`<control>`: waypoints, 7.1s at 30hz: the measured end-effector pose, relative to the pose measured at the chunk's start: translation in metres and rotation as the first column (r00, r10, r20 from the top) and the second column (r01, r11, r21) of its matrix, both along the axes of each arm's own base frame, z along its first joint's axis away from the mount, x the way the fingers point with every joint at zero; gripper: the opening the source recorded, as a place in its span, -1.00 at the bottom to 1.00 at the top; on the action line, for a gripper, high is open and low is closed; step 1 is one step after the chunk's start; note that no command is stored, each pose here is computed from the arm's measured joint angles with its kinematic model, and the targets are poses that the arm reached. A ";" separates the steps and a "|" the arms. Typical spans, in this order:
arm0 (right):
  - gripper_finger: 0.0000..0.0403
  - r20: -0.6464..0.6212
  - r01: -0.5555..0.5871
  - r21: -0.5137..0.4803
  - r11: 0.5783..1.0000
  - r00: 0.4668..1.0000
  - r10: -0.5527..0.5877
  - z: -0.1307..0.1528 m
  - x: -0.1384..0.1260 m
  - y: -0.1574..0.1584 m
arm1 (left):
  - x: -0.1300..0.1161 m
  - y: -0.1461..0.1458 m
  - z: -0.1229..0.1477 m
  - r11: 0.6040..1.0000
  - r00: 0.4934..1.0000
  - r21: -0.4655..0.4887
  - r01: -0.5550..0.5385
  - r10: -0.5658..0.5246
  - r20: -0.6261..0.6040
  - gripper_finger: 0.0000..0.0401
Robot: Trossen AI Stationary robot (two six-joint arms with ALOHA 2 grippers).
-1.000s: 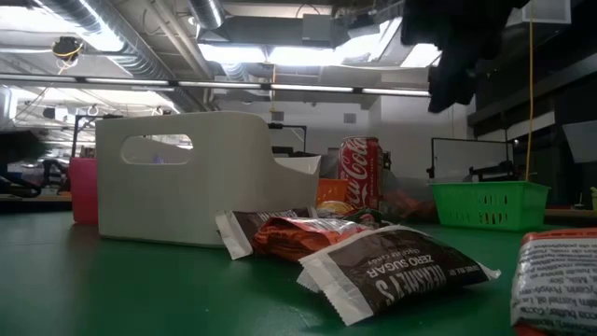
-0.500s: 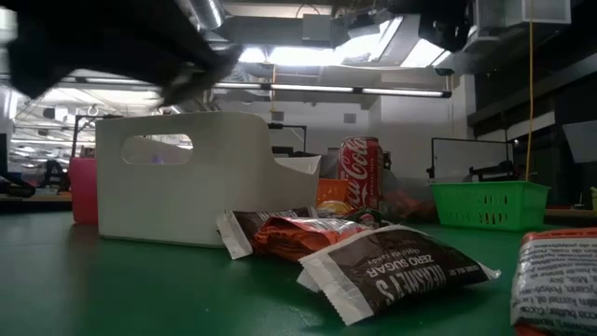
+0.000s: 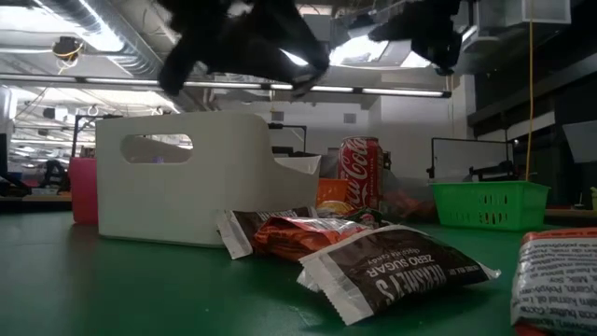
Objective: Sort candy
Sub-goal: Put the brown chocolate into the blue bin, then put the orange candy into the black bin
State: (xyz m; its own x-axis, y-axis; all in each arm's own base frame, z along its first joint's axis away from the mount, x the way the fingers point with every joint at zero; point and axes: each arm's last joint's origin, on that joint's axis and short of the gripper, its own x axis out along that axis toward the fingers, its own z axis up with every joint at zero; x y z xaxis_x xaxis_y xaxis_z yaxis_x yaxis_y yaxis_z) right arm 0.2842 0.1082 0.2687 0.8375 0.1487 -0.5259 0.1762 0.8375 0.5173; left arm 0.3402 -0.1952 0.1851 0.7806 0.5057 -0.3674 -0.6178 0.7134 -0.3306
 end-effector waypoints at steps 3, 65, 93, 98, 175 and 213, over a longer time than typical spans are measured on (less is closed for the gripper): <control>0.04 -0.018 0.000 -0.007 1.000 1.000 0.000 -0.008 0.006 0.002 | 0.007 0.008 0.002 1.000 1.000 0.010 0.009 -0.009 -0.002 -0.64; -0.46 -0.020 0.134 -0.123 0.983 0.990 -0.138 -0.031 0.021 0.003 | 0.028 0.023 0.015 0.998 0.994 -0.034 0.049 -0.045 0.101 -0.64; -0.91 -0.223 -0.225 0.084 0.971 0.945 0.239 -0.009 -0.021 0.000 | 0.029 0.016 0.013 0.946 0.945 -0.026 0.324 -0.324 -0.029 -0.22; -0.78 -0.403 -0.294 0.151 0.944 0.853 0.331 -0.014 -0.044 0.002 | 0.026 0.017 0.025 0.897 0.895 -0.024 0.442 -0.442 -0.050 -0.29; -0.04 -0.215 -0.118 0.419 0.900 0.950 0.225 0.008 -0.060 0.070 | 0.019 0.015 0.038 0.806 0.801 -0.020 0.591 -0.590 -0.097 -0.37; -0.04 -0.151 -0.128 0.153 0.980 0.977 0.152 -0.117 -0.016 0.146 | 0.017 0.017 0.033 0.812 0.800 -0.024 0.583 -0.579 -0.159 -0.37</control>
State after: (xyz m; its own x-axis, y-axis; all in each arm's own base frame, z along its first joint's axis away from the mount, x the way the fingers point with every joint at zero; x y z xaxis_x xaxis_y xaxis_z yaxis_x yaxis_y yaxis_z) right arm 0.2681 0.2542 0.1520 0.7092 0.3412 -0.6169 0.1530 0.7798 0.6071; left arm 0.3570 -0.1783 0.2177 0.8668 -0.0144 -0.4984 -0.1252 0.9613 -0.2454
